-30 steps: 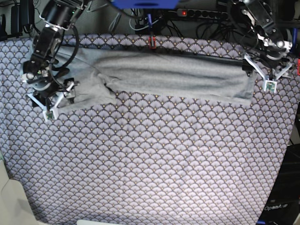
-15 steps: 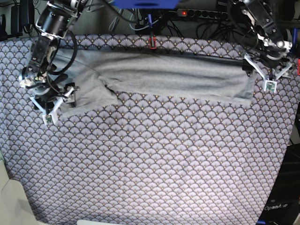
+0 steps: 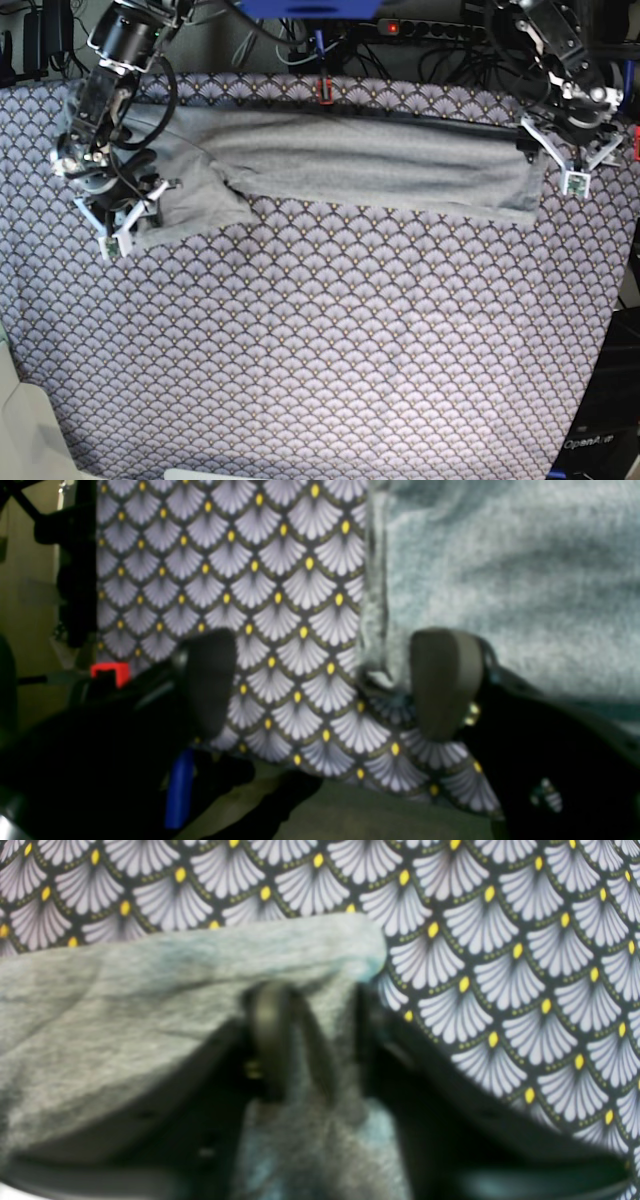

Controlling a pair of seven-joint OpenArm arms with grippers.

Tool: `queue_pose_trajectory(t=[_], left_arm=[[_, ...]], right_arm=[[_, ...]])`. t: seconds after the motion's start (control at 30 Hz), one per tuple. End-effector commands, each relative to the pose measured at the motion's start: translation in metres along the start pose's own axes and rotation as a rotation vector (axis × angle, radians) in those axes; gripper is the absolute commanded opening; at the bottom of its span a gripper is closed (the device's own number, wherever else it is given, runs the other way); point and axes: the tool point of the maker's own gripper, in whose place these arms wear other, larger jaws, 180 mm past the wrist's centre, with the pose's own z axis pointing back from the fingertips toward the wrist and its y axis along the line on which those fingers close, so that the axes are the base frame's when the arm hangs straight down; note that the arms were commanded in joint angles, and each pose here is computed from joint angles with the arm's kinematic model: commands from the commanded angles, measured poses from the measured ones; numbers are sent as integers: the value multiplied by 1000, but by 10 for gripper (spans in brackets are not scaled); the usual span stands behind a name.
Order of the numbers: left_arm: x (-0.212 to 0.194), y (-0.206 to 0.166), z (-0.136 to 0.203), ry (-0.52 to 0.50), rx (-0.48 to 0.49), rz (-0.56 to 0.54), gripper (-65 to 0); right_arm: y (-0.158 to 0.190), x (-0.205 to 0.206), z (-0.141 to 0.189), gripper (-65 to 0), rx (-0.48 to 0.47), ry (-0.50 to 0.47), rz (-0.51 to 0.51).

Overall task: Fold the T-shirt properly
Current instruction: 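Move the right gripper down to the bunched sleeve fabric and grasp it, then drag the grasped fabric with the right gripper toward the shirt's folded edge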

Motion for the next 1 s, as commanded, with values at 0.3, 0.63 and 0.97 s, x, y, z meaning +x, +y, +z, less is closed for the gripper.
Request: queue_pose_trajectory(t=[0.3,0.63,0.97], left_arm=[[12,7,2,-39,18,-5,-121],[14,9,4,-45,26,-9,-121],[11,7,2,-37,20,-5,-121]], right_arm=[[-7,-6,14,-650,-40,30,43],[-7,34,55,-650,-117,-89,163],[33,19,90,-650,-72,-92,283]])
